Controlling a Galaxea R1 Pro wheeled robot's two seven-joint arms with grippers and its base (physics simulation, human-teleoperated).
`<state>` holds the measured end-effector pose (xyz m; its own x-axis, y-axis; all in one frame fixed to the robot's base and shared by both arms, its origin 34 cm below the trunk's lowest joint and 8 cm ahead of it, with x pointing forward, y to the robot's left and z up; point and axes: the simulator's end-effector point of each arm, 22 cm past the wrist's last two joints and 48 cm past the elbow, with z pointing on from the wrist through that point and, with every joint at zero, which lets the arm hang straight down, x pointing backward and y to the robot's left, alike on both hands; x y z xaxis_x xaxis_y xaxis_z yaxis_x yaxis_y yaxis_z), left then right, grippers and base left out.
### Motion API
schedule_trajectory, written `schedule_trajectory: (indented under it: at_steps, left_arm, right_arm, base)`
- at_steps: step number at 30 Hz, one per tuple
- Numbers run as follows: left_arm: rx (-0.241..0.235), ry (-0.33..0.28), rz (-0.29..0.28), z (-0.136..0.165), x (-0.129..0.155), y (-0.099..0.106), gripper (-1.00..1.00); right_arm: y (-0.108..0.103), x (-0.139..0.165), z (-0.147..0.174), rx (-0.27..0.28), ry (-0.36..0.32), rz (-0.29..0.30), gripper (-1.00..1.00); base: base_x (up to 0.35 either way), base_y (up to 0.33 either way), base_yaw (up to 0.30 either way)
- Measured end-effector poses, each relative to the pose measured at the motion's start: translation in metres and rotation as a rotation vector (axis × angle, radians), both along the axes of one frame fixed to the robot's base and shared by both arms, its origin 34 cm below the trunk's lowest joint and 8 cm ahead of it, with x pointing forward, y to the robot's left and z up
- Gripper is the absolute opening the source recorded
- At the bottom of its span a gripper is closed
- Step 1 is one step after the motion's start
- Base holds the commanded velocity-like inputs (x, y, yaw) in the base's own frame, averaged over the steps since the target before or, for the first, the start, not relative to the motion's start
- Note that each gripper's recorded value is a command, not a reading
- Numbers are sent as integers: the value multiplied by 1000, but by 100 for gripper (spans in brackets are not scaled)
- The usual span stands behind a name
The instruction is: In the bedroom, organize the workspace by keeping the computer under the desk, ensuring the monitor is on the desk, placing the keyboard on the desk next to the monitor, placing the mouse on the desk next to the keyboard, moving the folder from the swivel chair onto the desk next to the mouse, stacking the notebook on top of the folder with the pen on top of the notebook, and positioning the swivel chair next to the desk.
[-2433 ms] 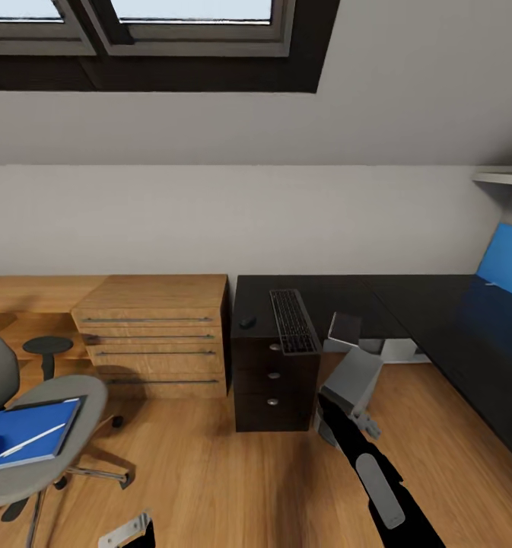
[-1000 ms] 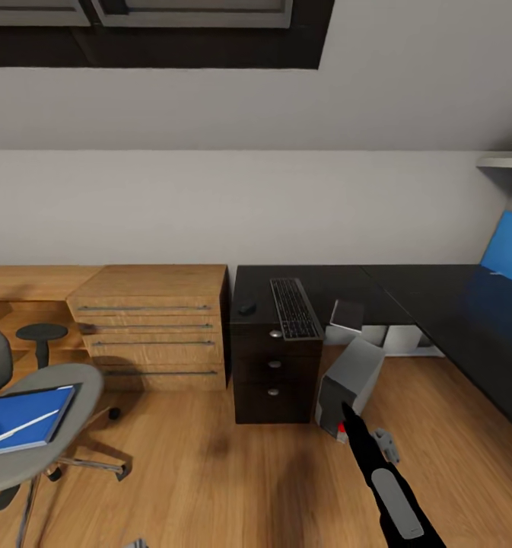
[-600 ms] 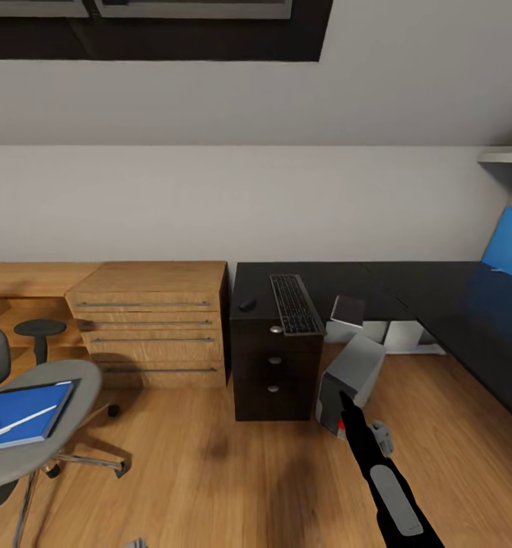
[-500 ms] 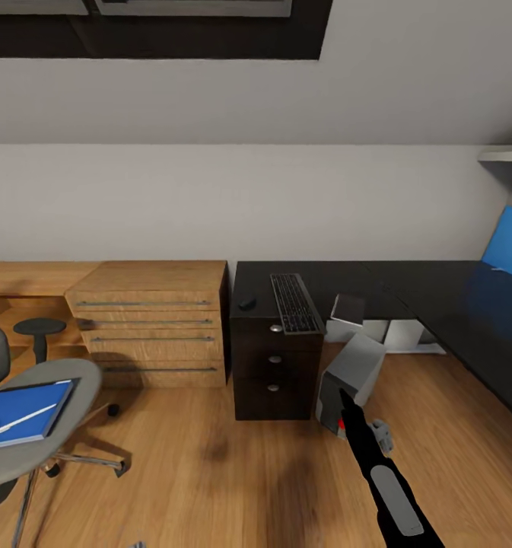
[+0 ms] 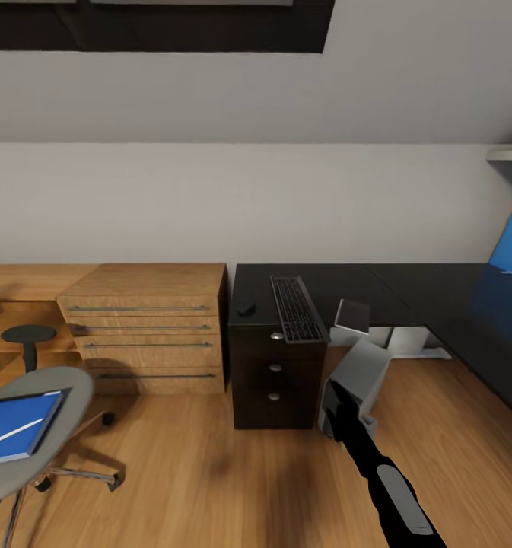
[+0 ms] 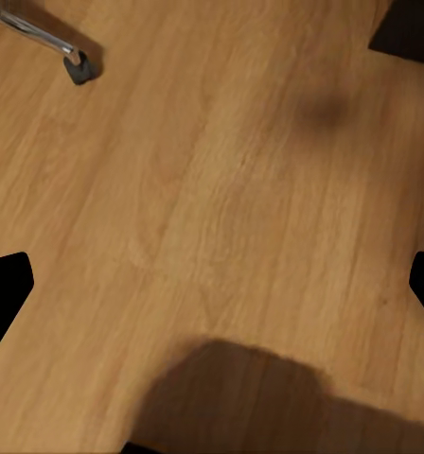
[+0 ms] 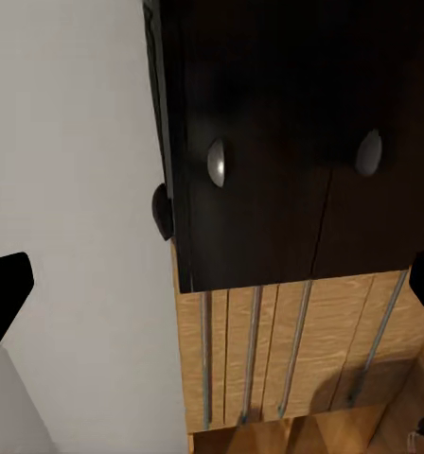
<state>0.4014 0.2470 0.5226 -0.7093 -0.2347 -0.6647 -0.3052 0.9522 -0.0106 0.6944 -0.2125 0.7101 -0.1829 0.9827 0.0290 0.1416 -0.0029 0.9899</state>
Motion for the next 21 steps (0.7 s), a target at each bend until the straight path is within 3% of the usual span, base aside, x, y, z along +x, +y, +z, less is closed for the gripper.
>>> schedule_trajectory:
  at_steps: [9,16,21]
  left_arm:
    - [2,1,0,0,0,0,100]
    - [8,29,-5,-9,-10,1,100]
    - [9,30,-6,-10,-10,1,100]
  right_arm:
    - [0,1,3,-4,-10,-1,100]
    - [6,5,21,-33,-62,20,100]
    - [6,5,22,-37,-63,21,100]
  base:
    - [246,0,0]
    - [35,0,0]
    - [228,0,0]
